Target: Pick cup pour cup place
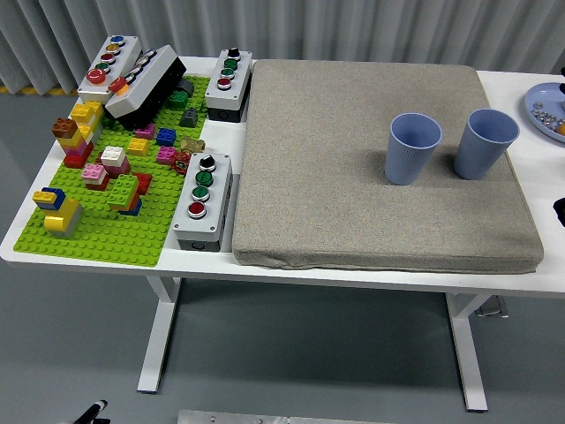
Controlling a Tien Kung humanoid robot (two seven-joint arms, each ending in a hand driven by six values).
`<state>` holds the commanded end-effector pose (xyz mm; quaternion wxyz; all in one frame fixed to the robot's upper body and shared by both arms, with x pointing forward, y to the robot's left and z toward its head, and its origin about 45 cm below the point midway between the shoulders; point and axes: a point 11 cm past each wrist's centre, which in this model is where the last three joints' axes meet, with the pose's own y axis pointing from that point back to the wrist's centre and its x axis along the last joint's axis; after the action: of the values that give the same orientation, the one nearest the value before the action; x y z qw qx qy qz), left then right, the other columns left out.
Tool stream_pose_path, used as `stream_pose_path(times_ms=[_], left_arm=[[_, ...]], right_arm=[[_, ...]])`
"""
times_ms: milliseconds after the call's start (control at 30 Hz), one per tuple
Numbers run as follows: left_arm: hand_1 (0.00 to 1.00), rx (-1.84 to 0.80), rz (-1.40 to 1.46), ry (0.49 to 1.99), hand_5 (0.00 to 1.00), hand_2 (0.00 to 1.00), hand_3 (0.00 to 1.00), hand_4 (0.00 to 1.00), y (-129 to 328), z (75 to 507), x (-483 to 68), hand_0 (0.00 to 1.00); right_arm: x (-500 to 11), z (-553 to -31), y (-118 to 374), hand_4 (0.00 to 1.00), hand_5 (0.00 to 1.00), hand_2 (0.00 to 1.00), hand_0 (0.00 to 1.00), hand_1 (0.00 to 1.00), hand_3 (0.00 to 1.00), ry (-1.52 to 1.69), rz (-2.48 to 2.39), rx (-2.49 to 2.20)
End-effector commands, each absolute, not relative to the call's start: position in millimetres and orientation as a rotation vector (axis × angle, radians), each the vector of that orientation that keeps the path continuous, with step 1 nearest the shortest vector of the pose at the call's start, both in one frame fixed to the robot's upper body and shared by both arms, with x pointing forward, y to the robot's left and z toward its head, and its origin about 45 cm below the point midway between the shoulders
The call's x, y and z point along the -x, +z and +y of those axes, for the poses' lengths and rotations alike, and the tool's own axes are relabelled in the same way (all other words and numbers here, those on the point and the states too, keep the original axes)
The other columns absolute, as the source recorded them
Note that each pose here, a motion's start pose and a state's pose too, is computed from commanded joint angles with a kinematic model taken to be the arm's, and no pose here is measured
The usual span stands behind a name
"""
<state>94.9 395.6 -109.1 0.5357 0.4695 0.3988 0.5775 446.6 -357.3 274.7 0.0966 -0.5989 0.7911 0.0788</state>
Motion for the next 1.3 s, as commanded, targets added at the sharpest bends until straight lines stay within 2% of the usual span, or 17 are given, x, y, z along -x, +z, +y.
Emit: stream_pose_path(times_ms=[700, 733, 900, 933, 1100, 1133, 1300], left_arm=[[0.839, -1.121, 0.948, 1.369, 0.953, 0.856, 0.769, 0.622, -109, 394, -94, 0.850], [0.839, -1.122, 0.948, 1.368, 0.954, 0.856, 0.769, 0.622, -110, 394, -94, 0.850], [0.839, -1.121, 0.948, 1.367, 0.954, 0.856, 0.769, 0.622, -110, 394, -94, 0.850], [0.839, -1.121, 0.947, 1.367, 0.953, 0.856, 0.769, 0.622, -110, 394, -94, 0.850], [0.839, -1.121, 0.945, 1.366, 0.953, 0.856, 0.769, 0.622, -110, 394, -94, 0.850], [0.839, -1.121, 0.944, 1.366, 0.954, 0.856, 0.768, 0.622, -110, 394, -95, 0.850], [0.839, -1.119, 0.942, 1.364, 0.954, 0.856, 0.768, 0.622, -110, 393, -95, 0.850]], right_arm=[[-440, -366, 272, 0.714, 0.998, 0.796, 0.906, 0.791, 0.847, 0.206, 2.325, 1.844], [-439, -367, 272, 0.747, 0.998, 0.805, 0.906, 0.794, 0.848, 0.203, 2.318, 1.851], [-433, -378, 273, 0.747, 0.998, 0.805, 0.906, 0.794, 0.848, 0.155, 2.274, 1.922], [-433, -378, 273, 0.862, 0.546, 0.860, 0.905, 0.811, 0.901, 0.152, 2.269, 1.930], [-427, -386, 265, 0.862, 0.546, 0.860, 0.905, 0.811, 0.901, 0.064, 2.263, 2.089], [-425, -388, 264, 0.901, 0.316, 0.963, 0.923, 0.863, 0.971, 0.062, 2.261, 2.103], [-418, -397, 257, 0.901, 0.316, 0.963, 0.923, 0.863, 0.971, 0.054, 2.271, 2.138]])
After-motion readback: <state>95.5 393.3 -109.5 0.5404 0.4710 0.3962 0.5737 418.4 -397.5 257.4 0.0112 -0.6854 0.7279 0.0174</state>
